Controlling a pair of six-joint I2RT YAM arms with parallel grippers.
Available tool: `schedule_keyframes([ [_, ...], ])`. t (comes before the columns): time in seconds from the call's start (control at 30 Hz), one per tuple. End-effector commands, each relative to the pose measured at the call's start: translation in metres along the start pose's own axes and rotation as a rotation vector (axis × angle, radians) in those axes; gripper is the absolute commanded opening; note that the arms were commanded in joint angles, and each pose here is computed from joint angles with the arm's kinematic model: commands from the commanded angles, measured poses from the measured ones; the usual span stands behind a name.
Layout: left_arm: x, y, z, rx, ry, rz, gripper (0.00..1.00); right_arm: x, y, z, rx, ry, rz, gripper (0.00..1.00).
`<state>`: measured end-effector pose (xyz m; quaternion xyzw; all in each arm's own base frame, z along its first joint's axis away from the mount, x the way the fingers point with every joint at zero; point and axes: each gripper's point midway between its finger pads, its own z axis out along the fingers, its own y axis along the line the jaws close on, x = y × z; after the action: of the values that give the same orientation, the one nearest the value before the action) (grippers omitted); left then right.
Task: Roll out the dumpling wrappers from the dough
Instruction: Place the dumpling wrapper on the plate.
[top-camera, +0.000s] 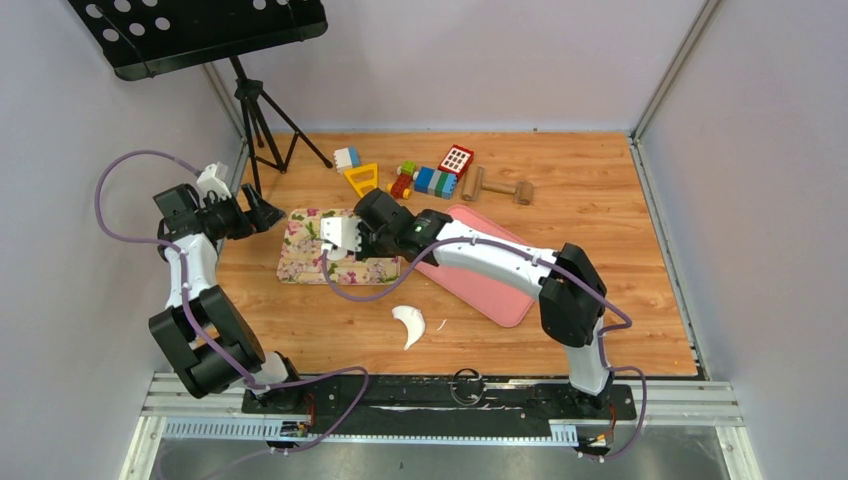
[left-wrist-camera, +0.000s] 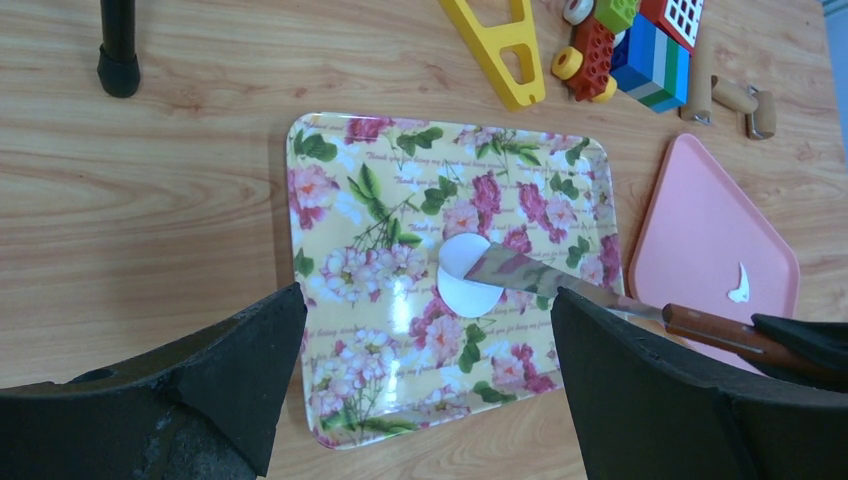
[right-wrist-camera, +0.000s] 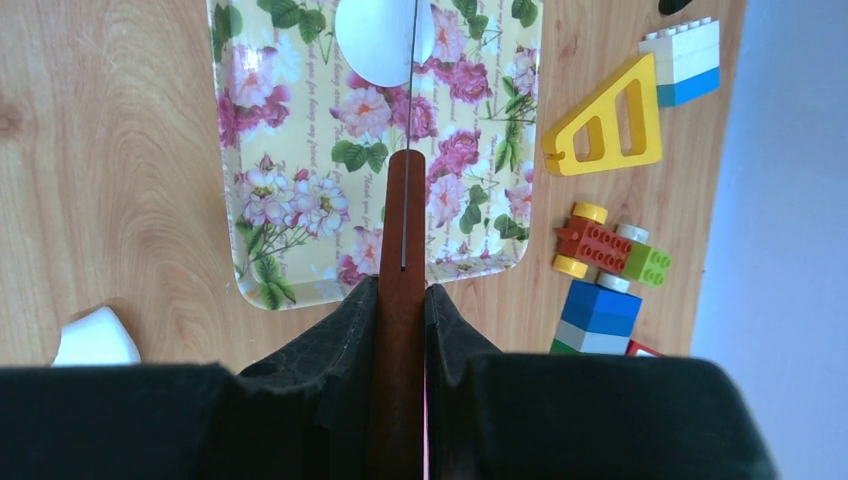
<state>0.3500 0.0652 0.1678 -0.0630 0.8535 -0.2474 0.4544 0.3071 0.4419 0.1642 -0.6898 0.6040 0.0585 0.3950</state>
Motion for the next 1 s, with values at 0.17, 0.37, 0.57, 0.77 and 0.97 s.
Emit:
schedule_keyframes([
  [0.17,-0.01,-0.003,-0.005,0.019,-0.042,0.016,1.0,-0.019,-0.03,-0.022,0.235,0.037,-0.11,0.0],
  [0.37,-0.01,-0.003,-0.005,0.02,-0.041,0.013,1.0,-0.041,-0.045,-0.039,0.316,0.017,-0.144,0.0],
  [0.57,-0.01,-0.003,-0.005,0.019,-0.041,0.014,1.0,-0.052,-0.037,-0.042,0.323,0.014,-0.188,0.0],
  [0.77,-0.011,-0.003,-0.007,0.018,-0.044,0.017,1.0,-0.045,-0.032,-0.036,0.332,0.046,-0.225,0.0],
  [0.97,-0.009,-0.001,-0.005,0.023,-0.037,0.004,1.0,-0.036,-0.025,-0.031,0.356,0.087,-0.303,0.0],
])
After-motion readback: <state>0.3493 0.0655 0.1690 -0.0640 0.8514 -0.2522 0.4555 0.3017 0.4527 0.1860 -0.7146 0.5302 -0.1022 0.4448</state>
